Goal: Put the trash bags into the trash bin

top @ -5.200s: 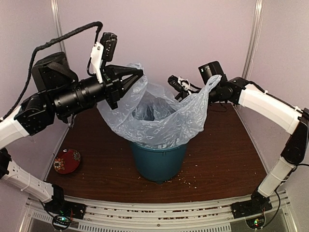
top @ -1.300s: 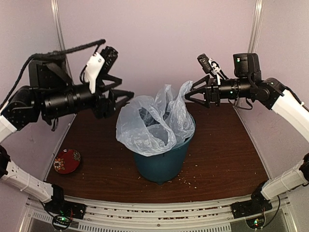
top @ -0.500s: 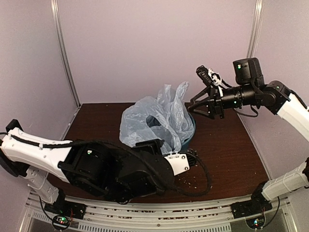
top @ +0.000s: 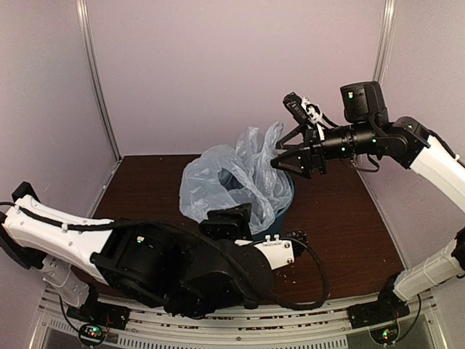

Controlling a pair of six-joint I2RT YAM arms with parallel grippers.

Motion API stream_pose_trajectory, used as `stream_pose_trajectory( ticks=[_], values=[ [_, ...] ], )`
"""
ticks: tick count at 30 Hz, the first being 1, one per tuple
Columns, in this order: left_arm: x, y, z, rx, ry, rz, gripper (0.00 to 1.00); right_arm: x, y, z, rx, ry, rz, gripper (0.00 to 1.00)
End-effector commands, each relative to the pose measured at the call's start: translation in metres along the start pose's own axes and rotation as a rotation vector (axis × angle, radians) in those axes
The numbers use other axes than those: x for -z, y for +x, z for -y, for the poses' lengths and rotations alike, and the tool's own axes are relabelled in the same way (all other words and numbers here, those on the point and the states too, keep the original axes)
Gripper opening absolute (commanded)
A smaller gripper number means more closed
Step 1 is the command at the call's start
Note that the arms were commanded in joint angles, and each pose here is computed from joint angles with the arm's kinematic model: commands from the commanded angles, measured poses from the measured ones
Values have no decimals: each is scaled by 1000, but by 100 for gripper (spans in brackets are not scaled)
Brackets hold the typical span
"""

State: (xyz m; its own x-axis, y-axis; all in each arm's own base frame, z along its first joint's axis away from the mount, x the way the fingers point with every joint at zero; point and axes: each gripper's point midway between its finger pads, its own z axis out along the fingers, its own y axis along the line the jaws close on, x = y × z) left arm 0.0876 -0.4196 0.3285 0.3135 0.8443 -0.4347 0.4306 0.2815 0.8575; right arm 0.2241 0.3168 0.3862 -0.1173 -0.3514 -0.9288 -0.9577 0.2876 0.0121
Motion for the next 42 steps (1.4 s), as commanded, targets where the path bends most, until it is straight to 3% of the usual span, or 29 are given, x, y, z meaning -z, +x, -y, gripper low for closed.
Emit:
stream_pose_trajectory(
  ticks=[1, 6, 9, 12, 14, 16, 19, 27, 34, 38, 39, 41, 42],
  values=[
    [-14, -3, -28, 51, -84, -34, 66, -9, -21, 10, -24, 35, 43, 70],
    [-30, 1, -42, 87, -90, -38, 53, -23, -25, 9, -55, 16, 25, 70],
    [-41, 4, -53, 100, -104, -51, 37, -28, -22, 17, -74, 49, 13, 68],
    [-50, 10, -68, 163, -96, -46, 17, -33, -15, 24, -86, 82, -16, 60],
    [-51, 14, -78, 227, -81, -32, 1, -37, -11, 25, -86, 73, -44, 46],
    [-48, 21, -88, 291, -80, -15, 0, -38, -10, 21, -74, 44, -53, 19],
    [-38, 33, -105, 425, -72, 14, 0, -30, -17, 14, -37, 26, -29, 1],
    [-10, 79, -150, 766, -49, 128, 0, 4, 2, -3, 55, 2, 0, 0],
    [-12, 105, -150, 902, -21, 153, 0, 30, 38, -29, 162, -102, -39, 0],
    [-17, 108, -139, 939, 10, 168, 0, 39, 46, -26, 163, -41, -44, 0],
    [-18, 107, -137, 945, 18, 175, 0, 39, 42, -18, 139, 4, -27, 2],
    [-20, 105, -134, 952, 28, 181, 0, 37, 34, -2, 96, 84, -7, 28],
    [-20, 104, -133, 953, 31, 183, 0, 35, 30, 3, 81, 104, -3, 34]
  ],
)
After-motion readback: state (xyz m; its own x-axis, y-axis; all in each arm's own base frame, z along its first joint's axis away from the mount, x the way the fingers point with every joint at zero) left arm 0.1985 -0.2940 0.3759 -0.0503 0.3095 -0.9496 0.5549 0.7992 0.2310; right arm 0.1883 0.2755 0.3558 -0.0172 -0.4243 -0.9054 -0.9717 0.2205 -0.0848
